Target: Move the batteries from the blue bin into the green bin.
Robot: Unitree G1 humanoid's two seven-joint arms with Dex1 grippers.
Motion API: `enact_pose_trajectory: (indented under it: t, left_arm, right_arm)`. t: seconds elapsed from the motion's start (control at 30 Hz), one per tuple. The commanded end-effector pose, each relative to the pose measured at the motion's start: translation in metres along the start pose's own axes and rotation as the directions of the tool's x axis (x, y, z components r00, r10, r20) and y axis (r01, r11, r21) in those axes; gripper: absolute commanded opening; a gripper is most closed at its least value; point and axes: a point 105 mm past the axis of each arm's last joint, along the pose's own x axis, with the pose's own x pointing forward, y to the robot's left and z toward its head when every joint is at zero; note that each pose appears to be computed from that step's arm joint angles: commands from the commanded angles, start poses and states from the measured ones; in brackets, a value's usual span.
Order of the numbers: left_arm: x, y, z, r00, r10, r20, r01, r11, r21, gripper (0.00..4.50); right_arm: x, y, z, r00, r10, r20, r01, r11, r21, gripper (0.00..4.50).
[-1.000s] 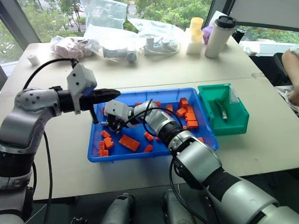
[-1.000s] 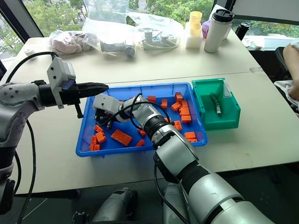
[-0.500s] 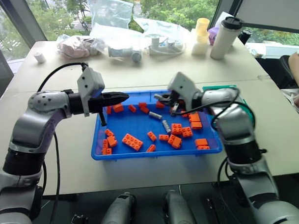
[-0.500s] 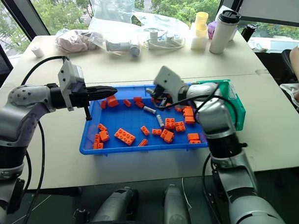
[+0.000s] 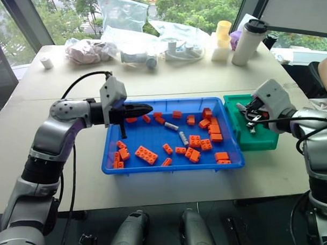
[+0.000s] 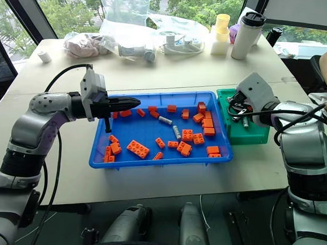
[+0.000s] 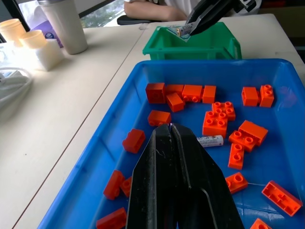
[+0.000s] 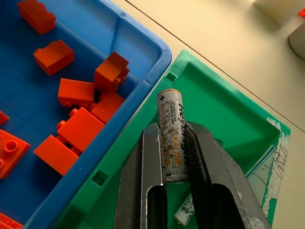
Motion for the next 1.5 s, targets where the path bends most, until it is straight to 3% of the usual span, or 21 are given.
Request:
enact_pose_trajectory:
  t: [0.03, 0.07, 0.1, 0.3, 0.33, 0.47, 0.63, 0.97, 1.2, 1.3, 1.5]
  left_arm:
    - [-0.001, 0.002, 0.009, 1.0, 0.0, 0.014, 0.0, 0.999, 0.051, 0.0]
    - [-0.001, 0.002, 0.009, 1.0, -0.001, 0.013, 0.0, 0.999, 0.052, 0.0]
    - [-0.001, 0.002, 0.009, 1.0, 0.0, 0.012, 0.0, 0.999, 0.054, 0.0]
    - [-0.002, 0.002, 0.009, 1.0, 0.006, 0.007, -0.006, 0.998, 0.057, 0.0]
    - [-0.002, 0.002, 0.009, 1.0, 0.007, 0.007, -0.007, 0.998, 0.057, 0.0]
    - [-0.003, 0.003, 0.01, 1.0, 0.01, 0.007, -0.01, 0.998, 0.058, 0.0]
    - [-0.003, 0.005, 0.011, 1.0, 0.017, 0.005, -0.018, 0.998, 0.062, 0.0]
    - [-0.009, 0.005, 0.013, 0.999, 0.044, -0.001, -0.044, 0.997, 0.069, 0.0]
    - [-0.012, 0.003, 0.012, 0.998, 0.059, -0.006, -0.059, 0.996, 0.069, 0.0]
    - [-0.012, 0.003, 0.012, 0.998, 0.062, -0.008, -0.061, 0.996, 0.069, 0.0]
    - [-0.012, 0.003, 0.011, 0.998, 0.064, -0.008, -0.063, 0.996, 0.067, 0.0]
  right_arm:
    - [-0.009, -0.014, -0.003, 0.997, -0.071, 0.006, 0.071, 0.997, -0.02, 0.07]
    - [-0.008, -0.014, -0.008, 0.997, -0.072, -0.004, 0.072, 0.997, -0.006, 0.07]
    - [-0.008, -0.015, -0.01, 0.997, -0.077, -0.008, 0.077, 0.997, -0.007, 1.11]
    - [-0.01, -0.019, 0.008, 0.994, -0.093, 0.05, 0.094, 0.995, -0.023, 4.11]
    - [-0.01, -0.018, 0.016, 0.993, -0.086, 0.078, 0.088, 0.996, -0.021, 4.43]
    - [0.005, 0.018, 0.052, 0.977, 0.069, 0.204, -0.07, 0.998, -0.001, 4.43]
    - [0.039, 0.074, 0.069, 0.936, 0.253, 0.244, -0.259, 0.966, -0.008, 4.43]
    - [0.096, 0.123, 0.062, 0.907, 0.377, 0.189, -0.38, 0.925, -0.022, 4.43]
    - [0.111, 0.147, 0.057, 0.877, 0.448, 0.175, -0.454, 0.891, -0.007, 4.43]
    - [0.116, 0.149, 0.055, 0.876, 0.457, 0.155, -0.465, 0.885, 0.018, 3.15]
    - [0.111, 0.142, 0.064, 0.879, 0.442, 0.179, -0.451, 0.893, 0.009, 0.04]
